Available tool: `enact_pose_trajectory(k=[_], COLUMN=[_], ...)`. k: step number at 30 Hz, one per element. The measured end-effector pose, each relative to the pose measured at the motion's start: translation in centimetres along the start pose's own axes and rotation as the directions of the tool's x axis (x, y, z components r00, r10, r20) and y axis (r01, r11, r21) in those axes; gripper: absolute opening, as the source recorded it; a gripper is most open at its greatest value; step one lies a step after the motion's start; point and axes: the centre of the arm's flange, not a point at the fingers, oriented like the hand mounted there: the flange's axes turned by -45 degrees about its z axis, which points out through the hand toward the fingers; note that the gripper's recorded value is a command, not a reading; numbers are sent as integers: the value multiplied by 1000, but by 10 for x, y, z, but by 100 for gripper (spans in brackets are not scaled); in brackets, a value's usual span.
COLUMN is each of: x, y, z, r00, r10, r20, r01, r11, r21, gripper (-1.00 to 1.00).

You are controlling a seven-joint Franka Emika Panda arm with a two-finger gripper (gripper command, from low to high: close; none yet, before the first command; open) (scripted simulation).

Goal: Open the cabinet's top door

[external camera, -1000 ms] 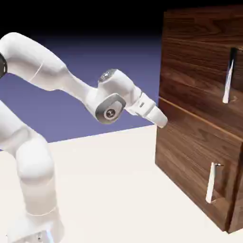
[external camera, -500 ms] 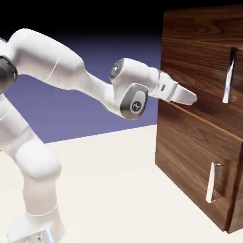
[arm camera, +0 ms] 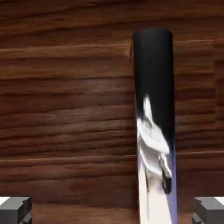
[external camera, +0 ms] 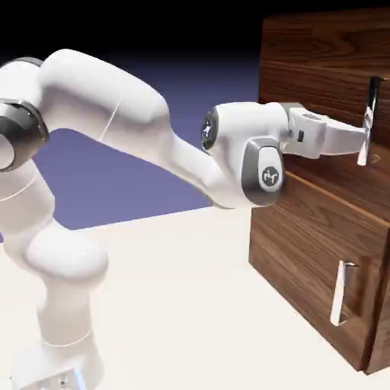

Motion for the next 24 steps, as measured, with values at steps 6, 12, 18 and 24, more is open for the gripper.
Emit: enact_pose_trajectory(k=[6, 12, 18, 24], x=[2, 3, 3, 3], y=[15, 15, 14, 8], z=[5, 32, 47, 30], r00=[999, 999, 999, 999], r10=[-21, -20, -23, -24], r20=[-31, -32, -29, -30], r01=[22, 21, 24, 24], r11=[1000, 1000, 1000, 1000], r21=[15, 15, 15, -20], gripper=[0, 0, -100, -100])
